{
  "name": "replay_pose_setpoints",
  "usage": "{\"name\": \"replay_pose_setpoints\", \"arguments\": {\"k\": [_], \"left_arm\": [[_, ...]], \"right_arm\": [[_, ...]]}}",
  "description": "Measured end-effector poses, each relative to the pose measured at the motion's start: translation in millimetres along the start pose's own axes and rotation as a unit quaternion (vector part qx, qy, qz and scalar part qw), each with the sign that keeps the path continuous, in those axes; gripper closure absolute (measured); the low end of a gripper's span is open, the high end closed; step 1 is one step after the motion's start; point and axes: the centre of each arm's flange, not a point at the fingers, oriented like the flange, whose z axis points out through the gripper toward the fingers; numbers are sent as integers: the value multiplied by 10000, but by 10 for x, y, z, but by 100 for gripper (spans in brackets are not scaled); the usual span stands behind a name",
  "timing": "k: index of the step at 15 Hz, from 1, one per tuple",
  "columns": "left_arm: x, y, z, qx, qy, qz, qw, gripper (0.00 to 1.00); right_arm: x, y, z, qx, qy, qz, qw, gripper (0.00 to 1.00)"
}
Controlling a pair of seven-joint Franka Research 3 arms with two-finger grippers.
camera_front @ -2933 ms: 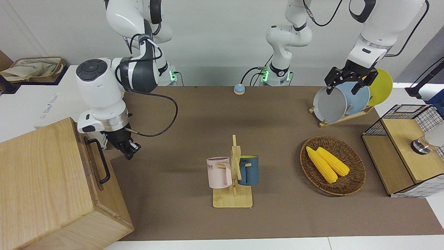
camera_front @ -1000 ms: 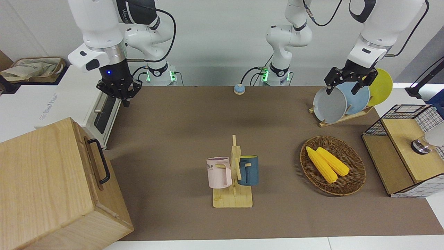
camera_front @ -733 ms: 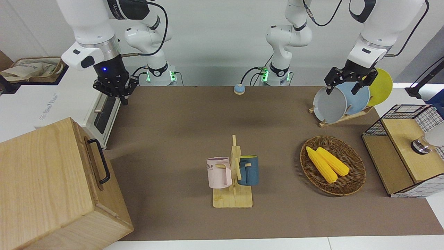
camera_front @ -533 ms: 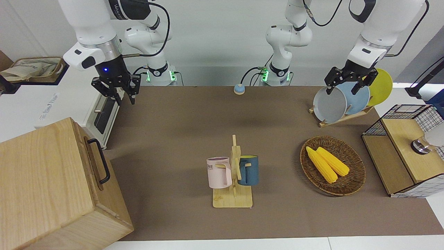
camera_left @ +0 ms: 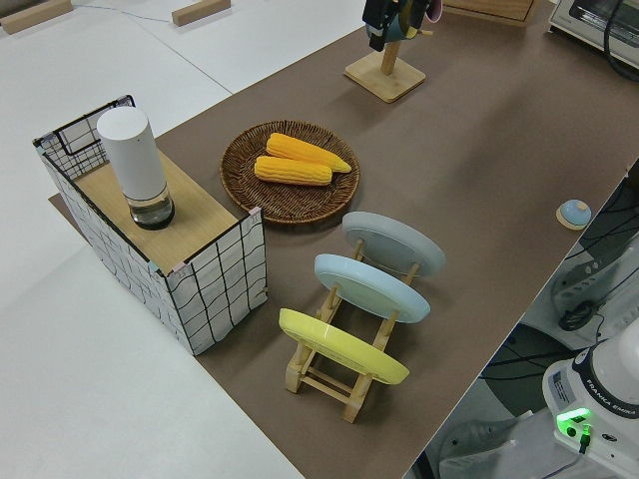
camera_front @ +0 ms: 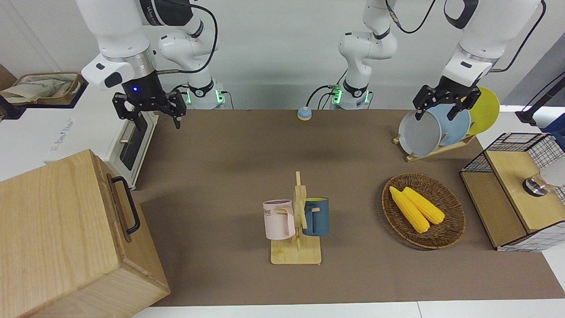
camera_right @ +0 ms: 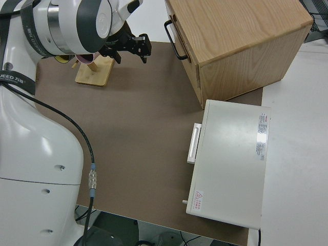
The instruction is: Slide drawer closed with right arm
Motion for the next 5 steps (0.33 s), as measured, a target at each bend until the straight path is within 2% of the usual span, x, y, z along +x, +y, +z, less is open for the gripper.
{"name": "replay_pose_setpoints", "arguments": {"k": [5], "left_arm": [[0, 0, 0, 0, 0, 0, 10000, 0]], "right_arm": [[0, 21, 0, -3, -1, 19, 10000, 1]]}}
